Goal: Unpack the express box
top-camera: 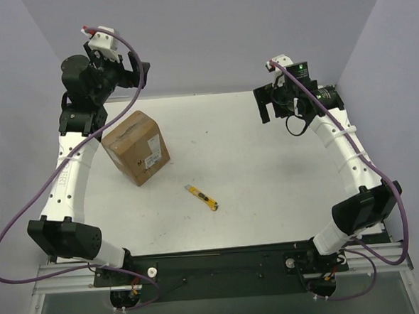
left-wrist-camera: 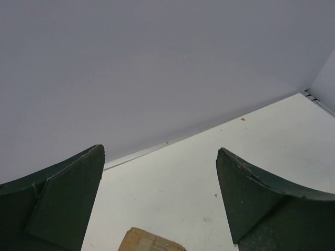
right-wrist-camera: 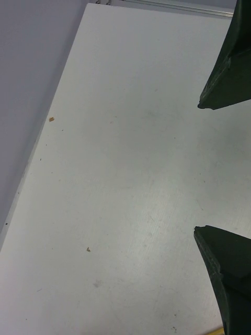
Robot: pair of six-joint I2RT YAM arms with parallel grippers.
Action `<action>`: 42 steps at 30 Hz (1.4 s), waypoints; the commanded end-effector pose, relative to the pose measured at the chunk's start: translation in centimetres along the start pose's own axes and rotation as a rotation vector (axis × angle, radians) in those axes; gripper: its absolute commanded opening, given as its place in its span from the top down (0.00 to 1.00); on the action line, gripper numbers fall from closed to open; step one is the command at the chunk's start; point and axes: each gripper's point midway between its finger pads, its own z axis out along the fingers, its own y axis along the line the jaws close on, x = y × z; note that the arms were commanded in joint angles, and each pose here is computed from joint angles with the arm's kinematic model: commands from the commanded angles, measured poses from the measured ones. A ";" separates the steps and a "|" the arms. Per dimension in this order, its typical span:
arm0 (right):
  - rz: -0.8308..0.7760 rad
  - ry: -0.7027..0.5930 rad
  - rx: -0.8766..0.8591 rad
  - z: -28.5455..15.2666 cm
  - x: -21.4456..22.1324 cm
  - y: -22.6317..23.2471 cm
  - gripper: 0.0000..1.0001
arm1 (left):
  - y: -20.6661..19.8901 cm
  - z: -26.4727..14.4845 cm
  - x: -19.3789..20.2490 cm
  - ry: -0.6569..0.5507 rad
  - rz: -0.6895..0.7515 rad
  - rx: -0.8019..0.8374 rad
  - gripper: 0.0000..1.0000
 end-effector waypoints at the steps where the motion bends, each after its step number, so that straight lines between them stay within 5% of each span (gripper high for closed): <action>1: -0.026 -0.036 0.018 -0.9 -1.2 -0.6 0.01 | -3.1 -0.9 -0.7 -0.007 0.010 0.150 0.03; 9: -0.175 0.038 -0.297 1.1 3.2 5.1 0.13 | -9.6 -6.9 7.4 0.223 0.224 0.416 0.04; 13: -0.204 0.108 -0.398 2.5 5.7 8.7 0.13 | -8.7 -9.0 10.4 0.290 0.326 0.359 0.05; 24: -0.400 0.254 -0.608 7.2 12.1 18.9 0.20 | 1.4 -11.0 5.2 0.167 0.188 -0.065 0.04; 42: -0.482 0.395 -0.579 7.8 21.2 27.7 0.28 | 2.4 -14.0 5.7 0.149 0.095 -0.193 0.03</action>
